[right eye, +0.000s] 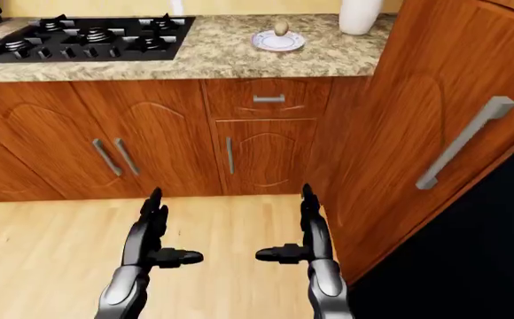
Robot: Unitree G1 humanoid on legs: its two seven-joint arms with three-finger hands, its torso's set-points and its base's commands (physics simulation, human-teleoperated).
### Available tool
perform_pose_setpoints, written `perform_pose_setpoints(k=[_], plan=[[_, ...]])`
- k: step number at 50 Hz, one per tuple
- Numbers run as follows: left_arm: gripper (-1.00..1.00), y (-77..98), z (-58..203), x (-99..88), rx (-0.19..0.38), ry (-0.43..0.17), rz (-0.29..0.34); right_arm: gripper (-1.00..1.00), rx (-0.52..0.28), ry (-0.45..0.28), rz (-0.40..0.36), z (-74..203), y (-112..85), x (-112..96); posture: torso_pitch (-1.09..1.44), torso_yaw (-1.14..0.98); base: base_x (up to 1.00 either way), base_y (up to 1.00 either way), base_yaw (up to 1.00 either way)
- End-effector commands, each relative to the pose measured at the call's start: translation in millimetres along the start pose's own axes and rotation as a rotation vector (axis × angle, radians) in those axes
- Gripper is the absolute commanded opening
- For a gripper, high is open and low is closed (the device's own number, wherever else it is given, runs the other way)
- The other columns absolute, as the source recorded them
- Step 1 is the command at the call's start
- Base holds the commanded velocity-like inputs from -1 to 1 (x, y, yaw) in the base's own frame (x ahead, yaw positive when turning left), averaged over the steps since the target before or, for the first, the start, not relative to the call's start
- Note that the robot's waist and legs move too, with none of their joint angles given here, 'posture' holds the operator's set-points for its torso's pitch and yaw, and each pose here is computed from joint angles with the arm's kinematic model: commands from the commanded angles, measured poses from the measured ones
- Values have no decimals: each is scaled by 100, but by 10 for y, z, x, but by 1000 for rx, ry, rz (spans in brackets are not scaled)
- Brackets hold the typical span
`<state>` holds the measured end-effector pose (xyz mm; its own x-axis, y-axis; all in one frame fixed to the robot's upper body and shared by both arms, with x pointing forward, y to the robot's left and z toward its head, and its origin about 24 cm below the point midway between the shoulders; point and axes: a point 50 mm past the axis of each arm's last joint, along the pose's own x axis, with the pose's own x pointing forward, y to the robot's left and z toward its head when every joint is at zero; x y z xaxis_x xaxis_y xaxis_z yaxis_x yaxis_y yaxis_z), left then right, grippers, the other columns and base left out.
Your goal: Place the potato on the rack of the oven.
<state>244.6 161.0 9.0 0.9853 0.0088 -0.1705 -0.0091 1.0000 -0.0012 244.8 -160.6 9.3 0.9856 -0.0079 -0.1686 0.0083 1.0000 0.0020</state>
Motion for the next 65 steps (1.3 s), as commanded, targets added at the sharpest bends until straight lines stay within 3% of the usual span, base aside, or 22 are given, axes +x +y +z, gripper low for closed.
perform_pose_setpoints(k=[1, 14, 18, 28, 39, 41, 44, 53, 65], plan=[[100, -16, 334, 42, -1, -173, -12, 100, -8, -167, 4, 317, 4, 47, 0, 0, 0, 0, 0], [100, -15, 363, 26, -7, -175, -7, 100, -9, -175, -1, 319, 7, 45, 0, 0, 0, 0, 0], [100, 6, 374, 54, -22, -172, 6, 100, -12, -189, -5, 435, 24, 48, 0, 0, 0, 0, 0], [100, 104, 908, 298, -18, -219, 34, 100, -22, -224, -3, 875, 92, 223, 0, 0, 0, 0, 0], [100, 103, 1581, 351, -5, -264, 36, 100, 9, -275, -43, 1553, 72, 310, 0, 0, 0, 0, 0], [100, 109, 1649, 371, -2, -269, 37, 100, 12, -266, 2, 1604, 90, 292, 0, 0, 0, 0, 0], [100, 112, 1793, 391, -8, -278, 34, 100, -8, -247, 10, 1698, 101, 293, 0, 0, 0, 0, 0], [100, 132, 2119, 417, -7, -303, 34, 100, -8, -275, 10, 2013, 85, 265, 0, 0, 0, 0, 0], [100, 142, 2255, 422, -3, -322, 30, 100, -20, -314, 23, 2246, 86, 236, 0, 0, 2, 0, 0]])
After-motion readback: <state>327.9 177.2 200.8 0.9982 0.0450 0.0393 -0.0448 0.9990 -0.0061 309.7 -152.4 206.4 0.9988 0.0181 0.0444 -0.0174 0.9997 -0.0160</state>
